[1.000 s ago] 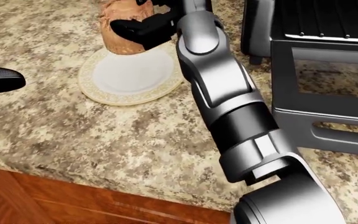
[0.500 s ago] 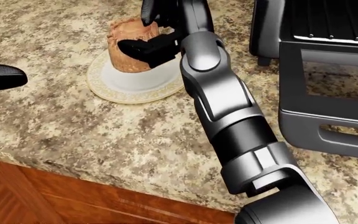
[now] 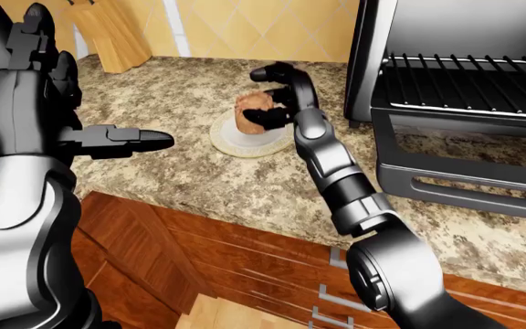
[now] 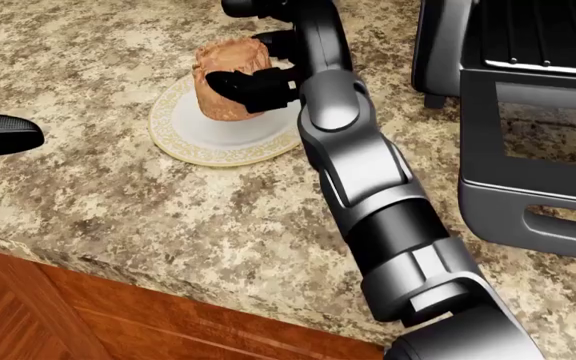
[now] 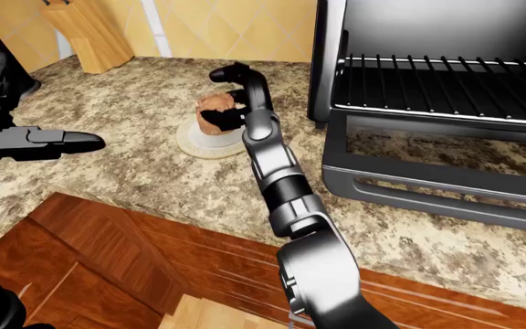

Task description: Pick the scone from the rack and place it on the plate on the counter.

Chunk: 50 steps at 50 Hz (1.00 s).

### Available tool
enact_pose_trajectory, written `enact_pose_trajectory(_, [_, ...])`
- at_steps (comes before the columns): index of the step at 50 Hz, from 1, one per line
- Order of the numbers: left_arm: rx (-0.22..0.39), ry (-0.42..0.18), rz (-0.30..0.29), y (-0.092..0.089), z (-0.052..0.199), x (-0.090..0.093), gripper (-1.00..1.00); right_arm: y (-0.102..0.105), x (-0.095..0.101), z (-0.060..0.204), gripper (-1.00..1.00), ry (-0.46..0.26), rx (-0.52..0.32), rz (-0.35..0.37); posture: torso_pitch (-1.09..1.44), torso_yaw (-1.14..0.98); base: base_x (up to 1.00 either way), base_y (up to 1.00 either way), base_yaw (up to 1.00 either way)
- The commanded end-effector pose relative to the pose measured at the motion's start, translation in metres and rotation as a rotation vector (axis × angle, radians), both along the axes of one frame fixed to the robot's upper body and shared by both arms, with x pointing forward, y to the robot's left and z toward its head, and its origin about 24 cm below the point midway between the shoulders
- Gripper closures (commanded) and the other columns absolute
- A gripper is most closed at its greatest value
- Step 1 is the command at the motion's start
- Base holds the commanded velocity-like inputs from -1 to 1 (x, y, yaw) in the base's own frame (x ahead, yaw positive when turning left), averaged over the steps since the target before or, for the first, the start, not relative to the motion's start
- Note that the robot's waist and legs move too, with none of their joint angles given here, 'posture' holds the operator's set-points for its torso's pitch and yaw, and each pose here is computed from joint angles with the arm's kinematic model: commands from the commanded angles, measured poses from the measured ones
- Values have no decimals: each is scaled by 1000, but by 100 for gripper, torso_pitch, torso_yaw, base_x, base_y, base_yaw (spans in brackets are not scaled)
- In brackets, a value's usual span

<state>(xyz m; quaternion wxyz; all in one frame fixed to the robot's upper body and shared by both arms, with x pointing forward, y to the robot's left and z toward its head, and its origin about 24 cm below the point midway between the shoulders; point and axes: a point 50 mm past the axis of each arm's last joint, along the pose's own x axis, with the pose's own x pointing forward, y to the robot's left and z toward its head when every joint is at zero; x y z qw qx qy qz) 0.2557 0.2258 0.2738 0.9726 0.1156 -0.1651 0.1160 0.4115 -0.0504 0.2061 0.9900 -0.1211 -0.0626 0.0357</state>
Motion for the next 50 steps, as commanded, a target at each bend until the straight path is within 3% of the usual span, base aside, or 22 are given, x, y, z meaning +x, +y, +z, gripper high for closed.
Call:
enact_pose_trajectory(1, [22, -80, 10, 0, 14, -6, -100, 4, -2, 30, -1, -119, 10, 15, 0, 41, 0, 0, 0])
enact_pose_trajectory(9, [21, -81, 11, 0, 13, -6, -100, 4, -2, 25, -15, -110, 6, 19, 0, 41, 0, 0, 0])
enact_pose_trajectory(12, [21, -80, 9, -1, 12, -6, -100, 5, -2, 23, -41, -106, 5, 25, 0, 41, 0, 0, 0])
enact_pose_trajectory(15, [20, -78, 10, 0, 11, -6, -100, 4, -3, 23, -100, -105, 8, 27, 0, 41, 0, 0, 0])
enact_pose_trajectory(28, [20, -73, -1, -3, 12, -1, -100, 0, -9, 39, -100, -135, 35, 32, 0, 41, 0, 0, 0])
enact_pose_trajectory(40, [23, -57, -7, -4, 7, 5, -100, -15, -60, 108, -100, -269, 122, 65, 0, 41, 0, 0, 0])
enact_pose_trajectory(50, [23, -56, -8, -4, 6, 5, -100, -45, -85, 133, -100, -357, 191, 34, 0, 41, 0, 0, 0])
